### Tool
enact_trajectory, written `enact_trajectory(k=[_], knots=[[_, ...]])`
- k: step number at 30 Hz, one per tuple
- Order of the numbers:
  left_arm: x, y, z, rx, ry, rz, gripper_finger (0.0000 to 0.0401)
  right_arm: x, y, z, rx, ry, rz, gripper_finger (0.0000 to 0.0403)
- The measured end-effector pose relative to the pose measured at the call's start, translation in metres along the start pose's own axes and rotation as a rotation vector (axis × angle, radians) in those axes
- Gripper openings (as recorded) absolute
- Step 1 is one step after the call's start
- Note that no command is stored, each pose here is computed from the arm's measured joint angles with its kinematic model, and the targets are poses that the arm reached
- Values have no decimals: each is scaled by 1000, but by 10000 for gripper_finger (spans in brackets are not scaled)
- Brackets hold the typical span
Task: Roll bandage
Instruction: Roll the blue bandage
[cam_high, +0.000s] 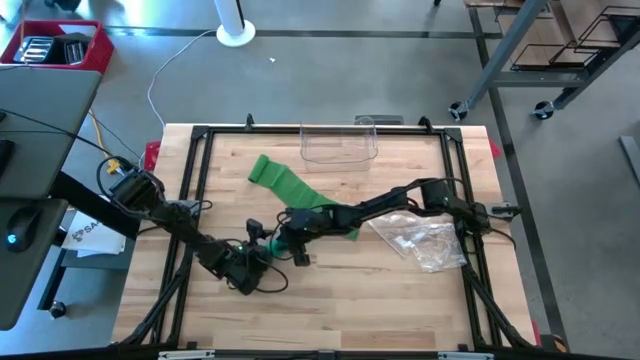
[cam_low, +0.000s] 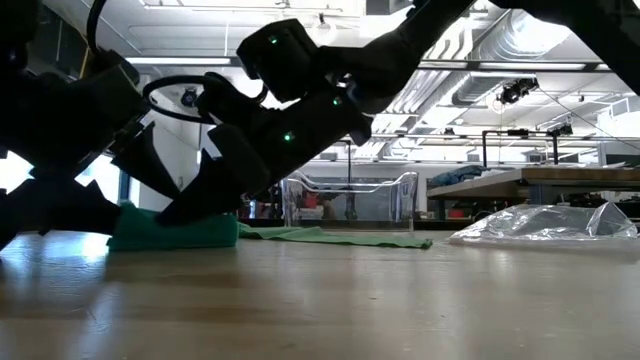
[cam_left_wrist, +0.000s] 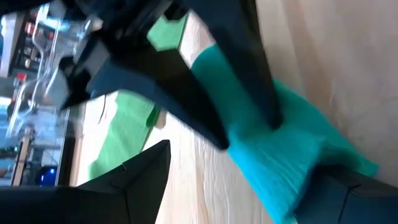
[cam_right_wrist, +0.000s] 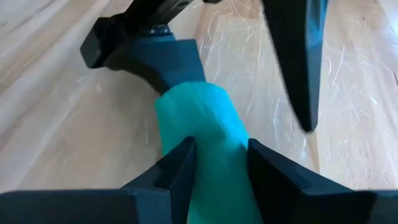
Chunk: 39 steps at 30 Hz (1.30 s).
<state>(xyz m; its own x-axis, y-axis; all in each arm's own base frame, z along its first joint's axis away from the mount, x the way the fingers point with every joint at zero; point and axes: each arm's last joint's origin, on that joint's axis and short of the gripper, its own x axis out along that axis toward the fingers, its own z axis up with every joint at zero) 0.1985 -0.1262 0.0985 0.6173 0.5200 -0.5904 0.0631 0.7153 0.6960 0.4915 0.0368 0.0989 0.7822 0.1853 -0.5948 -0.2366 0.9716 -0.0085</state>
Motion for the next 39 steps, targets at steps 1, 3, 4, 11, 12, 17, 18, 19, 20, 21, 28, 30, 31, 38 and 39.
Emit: enact_trajectory(k=[1, 3, 4, 11, 12, 17, 18, 19, 20, 21, 28, 30, 31, 38, 39], knots=[[-1, 0, -2, -13, 11, 5, 274, 0, 3, 0, -3, 1, 4, 138], [-4, 0, -6, -47, 29, 11, 274, 1, 6, 0, -10, 2, 8, 138], [-5, 0, -7, -64, 33, 13, 274, 2, 8, 0, -14, 4, 9, 138], [-20, -1, -15, -149, 42, -4, 274, 3, 15, -1, -40, 16, 8, 138], [-23, 0, -16, -160, 48, -15, 274, 3, 15, -2, -39, 18, 8, 138], [-35, -1, -21, -239, 62, -93, 274, -1, 15, 1, -39, 26, 9, 138], [-37, -1, -20, -266, 65, -114, 274, -2, 15, 2, -38, 24, 8, 138], [-40, -2, -20, -293, 70, -133, 274, -3, 14, 3, -37, 23, 7, 138], [-42, -2, -21, -322, 77, -143, 273, -4, 14, 4, -37, 22, 7, 138], [-43, -1, -22, -360, 85, -147, 273, -6, 14, 6, -38, 18, 7, 138], [-47, -2, -13, -648, -20, -123, 273, -27, 16, 31, -82, -41, 3, 138], [-48, -3, -7, -707, -85, -107, 273, -39, 16, 40, -94, -35, 4, 138], [-48, -2, -4, -734, -120, -93, 273, -44, 17, 43, -97, -23, 6, 138], [-46, 0, 8, -828, -215, -68, 273, -61, 18, 46, -93, 65, 19, 138], [-46, 0, 9, -825, -215, -67, 273, -58, 19, 44, -95, 71, 21, 138]])
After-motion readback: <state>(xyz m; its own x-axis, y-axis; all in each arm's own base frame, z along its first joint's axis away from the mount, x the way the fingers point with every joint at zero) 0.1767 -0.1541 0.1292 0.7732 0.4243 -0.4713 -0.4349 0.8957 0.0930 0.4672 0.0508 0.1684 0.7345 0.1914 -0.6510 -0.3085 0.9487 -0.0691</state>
